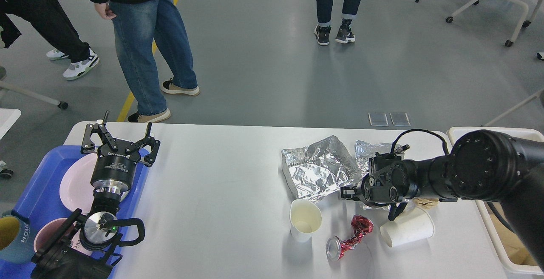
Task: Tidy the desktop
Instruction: 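Lower the right gripper and grasp the foil packet nearest it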
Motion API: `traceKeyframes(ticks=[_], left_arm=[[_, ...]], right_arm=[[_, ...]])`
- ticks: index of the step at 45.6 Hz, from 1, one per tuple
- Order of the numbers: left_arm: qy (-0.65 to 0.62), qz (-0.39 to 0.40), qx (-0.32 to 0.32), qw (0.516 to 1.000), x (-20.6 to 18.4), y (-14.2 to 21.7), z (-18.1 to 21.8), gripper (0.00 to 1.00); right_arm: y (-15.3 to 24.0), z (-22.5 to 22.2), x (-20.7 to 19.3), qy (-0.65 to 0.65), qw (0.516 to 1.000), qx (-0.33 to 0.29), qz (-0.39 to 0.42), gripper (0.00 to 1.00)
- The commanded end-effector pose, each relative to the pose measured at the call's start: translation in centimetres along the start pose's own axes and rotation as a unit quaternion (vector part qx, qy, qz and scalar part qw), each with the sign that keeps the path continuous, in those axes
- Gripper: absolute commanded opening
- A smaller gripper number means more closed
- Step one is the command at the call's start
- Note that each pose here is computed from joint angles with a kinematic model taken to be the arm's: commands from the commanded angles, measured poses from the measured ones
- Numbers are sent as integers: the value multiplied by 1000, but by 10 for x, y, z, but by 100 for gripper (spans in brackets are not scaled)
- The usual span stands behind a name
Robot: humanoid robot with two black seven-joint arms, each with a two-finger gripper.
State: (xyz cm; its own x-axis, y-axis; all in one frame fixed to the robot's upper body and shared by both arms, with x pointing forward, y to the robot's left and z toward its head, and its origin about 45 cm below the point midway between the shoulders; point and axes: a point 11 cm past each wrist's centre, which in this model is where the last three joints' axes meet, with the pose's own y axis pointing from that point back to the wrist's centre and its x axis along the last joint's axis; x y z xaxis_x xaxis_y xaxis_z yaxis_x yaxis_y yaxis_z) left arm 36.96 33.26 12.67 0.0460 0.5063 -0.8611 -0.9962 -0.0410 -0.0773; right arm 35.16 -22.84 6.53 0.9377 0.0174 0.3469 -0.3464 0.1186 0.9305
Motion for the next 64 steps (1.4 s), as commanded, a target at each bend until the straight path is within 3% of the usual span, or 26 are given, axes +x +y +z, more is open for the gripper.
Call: traceKeyframes(ticks=[1, 5, 20, 25, 29, 64], left_arm=[[0, 0, 0, 1000, 0, 0, 0, 96], [0, 0, 0, 1000, 0, 0, 0, 96], [0, 0, 0, 1000, 0, 0, 0, 96], [0, 0, 0, 1000, 0, 0, 0, 96], [0, 0, 0, 1000, 0, 0, 0, 96], [0, 0, 0, 1000, 0, 0, 0, 96]], right_arm=[[-5, 2, -1, -3, 1000, -3, 5, 73], [-6, 3, -1, -5, 1000, -4, 6, 60], [-7, 2, -2, -6, 1000, -4, 5, 38], [-7, 2, -3, -6, 1000, -3, 4, 22], [-7, 2, -3, -7, 1000, -3, 3, 0], [14, 5, 19, -22, 1000, 2, 6, 0]])
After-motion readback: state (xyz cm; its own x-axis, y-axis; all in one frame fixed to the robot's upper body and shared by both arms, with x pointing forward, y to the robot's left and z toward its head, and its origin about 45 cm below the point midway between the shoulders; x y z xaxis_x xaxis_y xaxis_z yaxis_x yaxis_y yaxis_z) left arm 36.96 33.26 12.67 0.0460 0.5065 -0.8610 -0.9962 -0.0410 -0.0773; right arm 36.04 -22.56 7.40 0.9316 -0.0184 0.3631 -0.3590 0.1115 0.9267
